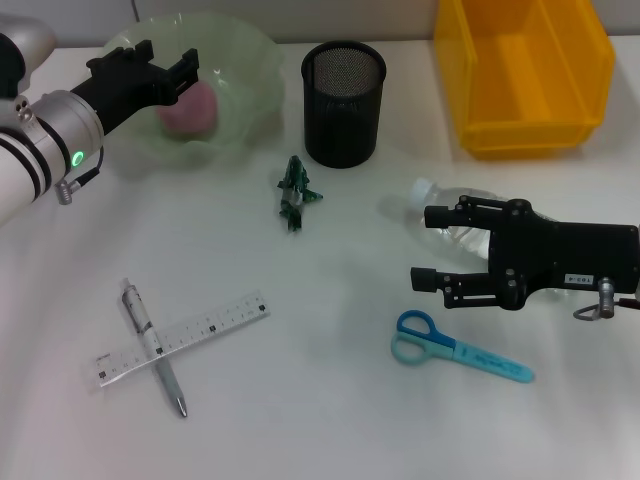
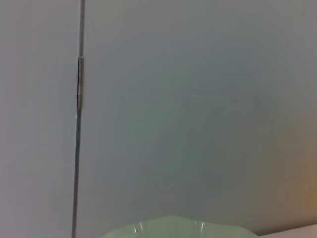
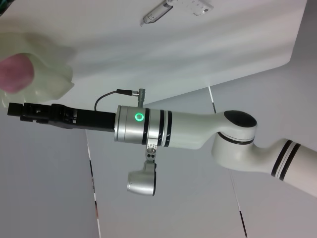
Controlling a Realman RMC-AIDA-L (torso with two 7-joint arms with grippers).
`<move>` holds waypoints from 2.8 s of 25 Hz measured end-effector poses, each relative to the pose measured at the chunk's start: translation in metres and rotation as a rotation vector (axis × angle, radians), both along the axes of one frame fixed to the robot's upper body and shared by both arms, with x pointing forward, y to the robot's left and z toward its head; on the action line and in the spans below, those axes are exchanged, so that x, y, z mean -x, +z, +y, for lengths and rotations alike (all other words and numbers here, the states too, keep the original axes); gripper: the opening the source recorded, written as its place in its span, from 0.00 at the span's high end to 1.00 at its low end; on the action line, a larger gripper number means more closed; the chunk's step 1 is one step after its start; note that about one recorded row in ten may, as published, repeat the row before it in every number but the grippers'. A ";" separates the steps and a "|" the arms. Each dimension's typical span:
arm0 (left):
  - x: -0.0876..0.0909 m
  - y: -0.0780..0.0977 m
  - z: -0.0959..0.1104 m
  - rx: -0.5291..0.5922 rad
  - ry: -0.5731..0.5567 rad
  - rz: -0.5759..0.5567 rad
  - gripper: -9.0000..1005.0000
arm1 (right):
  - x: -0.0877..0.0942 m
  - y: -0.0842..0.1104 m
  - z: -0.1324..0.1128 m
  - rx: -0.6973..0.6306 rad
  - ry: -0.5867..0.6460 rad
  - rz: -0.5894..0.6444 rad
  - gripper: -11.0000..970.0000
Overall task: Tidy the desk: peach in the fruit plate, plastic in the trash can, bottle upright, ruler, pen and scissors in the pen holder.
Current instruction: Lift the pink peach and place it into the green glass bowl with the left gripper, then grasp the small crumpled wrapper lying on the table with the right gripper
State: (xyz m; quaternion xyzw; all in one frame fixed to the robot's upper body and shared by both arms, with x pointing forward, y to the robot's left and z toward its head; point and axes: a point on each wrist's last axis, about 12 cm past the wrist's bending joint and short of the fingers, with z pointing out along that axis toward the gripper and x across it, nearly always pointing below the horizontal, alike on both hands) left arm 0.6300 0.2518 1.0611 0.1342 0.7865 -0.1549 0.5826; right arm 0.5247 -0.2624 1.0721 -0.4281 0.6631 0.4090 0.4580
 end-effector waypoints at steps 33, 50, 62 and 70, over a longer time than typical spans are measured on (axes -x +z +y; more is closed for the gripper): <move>0.133 0.000 0.020 0.156 -0.763 -0.128 0.18 | -0.082 0.113 0.036 0.161 -0.009 0.205 0.26; 0.138 -0.005 0.021 0.145 -0.768 -0.108 0.18 | -0.120 0.119 0.167 0.758 -0.046 0.274 0.27; 0.142 -0.007 0.019 0.154 -0.772 -0.102 0.18 | -0.125 0.084 0.183 0.720 -0.147 0.265 0.28; 0.143 -0.007 0.018 0.159 -0.776 -0.101 0.18 | -0.123 0.059 0.189 0.686 -0.189 0.226 0.29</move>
